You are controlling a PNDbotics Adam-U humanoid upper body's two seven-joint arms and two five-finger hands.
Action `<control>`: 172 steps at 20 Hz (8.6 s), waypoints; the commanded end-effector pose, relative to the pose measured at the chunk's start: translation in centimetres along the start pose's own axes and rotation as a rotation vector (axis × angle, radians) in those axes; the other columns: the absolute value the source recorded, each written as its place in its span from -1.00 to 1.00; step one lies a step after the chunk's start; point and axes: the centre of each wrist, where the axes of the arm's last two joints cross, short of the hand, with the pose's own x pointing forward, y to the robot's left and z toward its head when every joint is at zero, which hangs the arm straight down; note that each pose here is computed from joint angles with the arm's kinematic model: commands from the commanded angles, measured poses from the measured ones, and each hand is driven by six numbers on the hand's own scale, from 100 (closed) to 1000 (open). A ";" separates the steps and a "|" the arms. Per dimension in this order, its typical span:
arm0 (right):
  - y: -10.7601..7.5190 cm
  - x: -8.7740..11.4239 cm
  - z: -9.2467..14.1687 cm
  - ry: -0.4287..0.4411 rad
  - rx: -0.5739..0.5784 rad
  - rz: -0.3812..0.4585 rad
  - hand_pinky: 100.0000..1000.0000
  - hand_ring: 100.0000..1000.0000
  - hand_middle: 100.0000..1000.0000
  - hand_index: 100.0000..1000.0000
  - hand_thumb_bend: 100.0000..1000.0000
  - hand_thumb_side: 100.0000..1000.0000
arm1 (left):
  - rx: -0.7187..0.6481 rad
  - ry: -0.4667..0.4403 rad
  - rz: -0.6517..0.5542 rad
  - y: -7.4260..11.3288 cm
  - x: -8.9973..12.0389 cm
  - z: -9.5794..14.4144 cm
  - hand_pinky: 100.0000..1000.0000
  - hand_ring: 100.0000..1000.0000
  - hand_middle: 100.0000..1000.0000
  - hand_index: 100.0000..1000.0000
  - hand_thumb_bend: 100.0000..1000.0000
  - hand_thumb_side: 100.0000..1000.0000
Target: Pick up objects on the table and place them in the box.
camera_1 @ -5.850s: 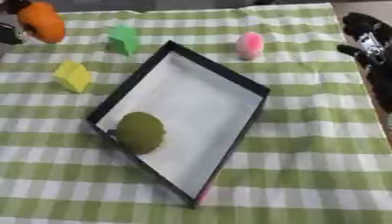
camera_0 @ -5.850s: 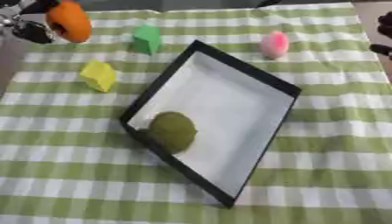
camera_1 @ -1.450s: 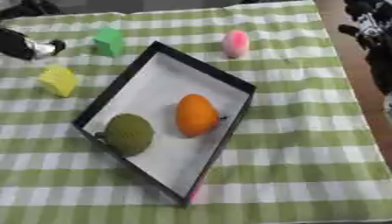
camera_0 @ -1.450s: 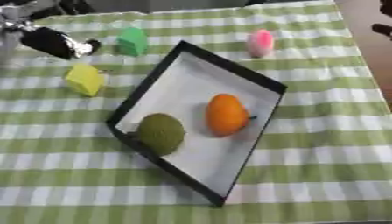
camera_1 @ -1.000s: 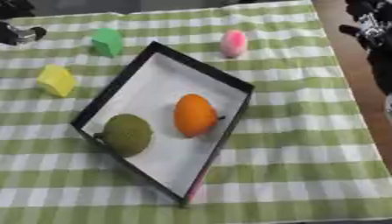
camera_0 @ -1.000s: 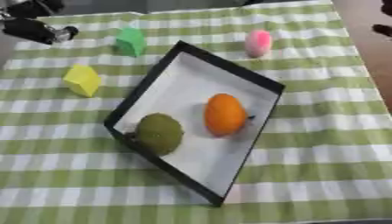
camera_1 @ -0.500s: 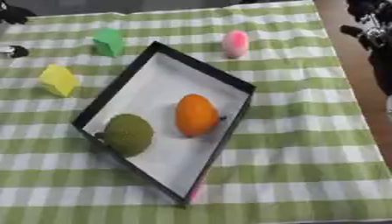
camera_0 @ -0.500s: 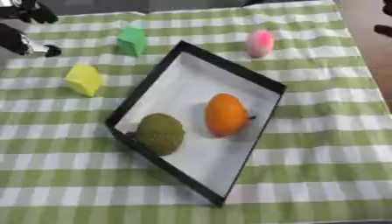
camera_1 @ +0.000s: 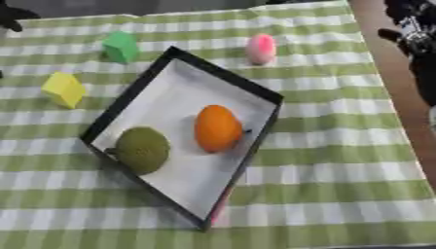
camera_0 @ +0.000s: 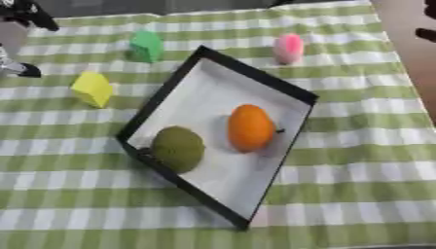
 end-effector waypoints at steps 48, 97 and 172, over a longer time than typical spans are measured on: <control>0.1 0.8 -0.8 -0.023 0.036 0.032 0.78 1.00 0.80 0.80 -1.00 0.28 | -0.167 -0.029 -0.203 -1.7 -0.1 -5.6 0.73 0.71 0.51 0.68 0.16 -0.77; -0.1 0.5 -0.7 -0.017 0.035 0.024 0.79 1.00 0.80 0.81 -1.00 0.26 | 0.036 -0.060 -0.152 -1.0 -0.1 -5.3 0.41 0.34 0.06 0.13 -0.90 -1.00; -4.0 2.6 -1.6 -0.076 0.031 0.140 0.78 1.00 0.78 0.80 -1.00 0.11 | 0.110 -0.440 -0.290 -5.9 22.6 -16.3 0.70 0.68 0.54 0.75 -0.21 -0.43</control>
